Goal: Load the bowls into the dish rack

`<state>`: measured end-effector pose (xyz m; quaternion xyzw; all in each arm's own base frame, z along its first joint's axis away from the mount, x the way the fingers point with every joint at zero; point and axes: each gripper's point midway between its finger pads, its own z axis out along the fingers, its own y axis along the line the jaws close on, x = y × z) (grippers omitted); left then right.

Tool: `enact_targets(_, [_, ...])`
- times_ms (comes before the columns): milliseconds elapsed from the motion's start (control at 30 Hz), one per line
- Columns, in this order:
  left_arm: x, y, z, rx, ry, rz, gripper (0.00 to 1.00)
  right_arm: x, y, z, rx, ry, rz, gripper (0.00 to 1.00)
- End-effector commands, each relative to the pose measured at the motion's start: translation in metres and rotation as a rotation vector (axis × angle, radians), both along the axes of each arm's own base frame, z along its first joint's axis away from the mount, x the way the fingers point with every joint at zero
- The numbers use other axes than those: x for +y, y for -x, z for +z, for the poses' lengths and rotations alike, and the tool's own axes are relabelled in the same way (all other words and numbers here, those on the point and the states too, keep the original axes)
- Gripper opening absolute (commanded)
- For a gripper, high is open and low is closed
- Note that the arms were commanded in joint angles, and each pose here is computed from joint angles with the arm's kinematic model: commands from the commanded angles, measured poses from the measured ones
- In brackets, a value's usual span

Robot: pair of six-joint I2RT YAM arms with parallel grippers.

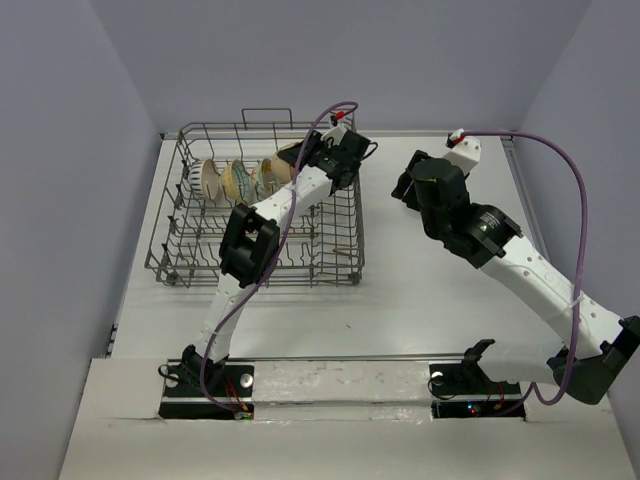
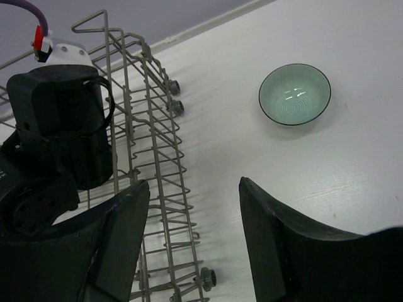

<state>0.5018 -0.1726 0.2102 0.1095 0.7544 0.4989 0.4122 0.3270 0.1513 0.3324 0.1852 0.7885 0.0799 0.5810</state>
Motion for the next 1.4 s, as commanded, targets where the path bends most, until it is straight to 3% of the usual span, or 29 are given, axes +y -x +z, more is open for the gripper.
enact_targets(0, [-0.006, 0.005, 0.015, -0.057, -0.015, 0.025, 0.1, -0.007, 0.003, 0.017, -0.051, -0.036, -0.03, 0.65])
enact_targets(700, [-0.021, 0.01, 0.013, -0.046, -0.079, 0.009, 0.22, -0.012, 0.006, 0.024, -0.067, -0.041, -0.035, 0.65])
enact_targets(933, [-0.025, 0.011, 0.014, -0.054, -0.062, -0.006, 0.32, -0.011, 0.006, 0.025, -0.068, -0.041, -0.034, 0.65])
enact_targets(1367, [-0.027, 0.01, 0.014, -0.051, -0.018, -0.037, 0.36, -0.009, 0.006, 0.025, -0.065, -0.045, -0.031, 0.65])
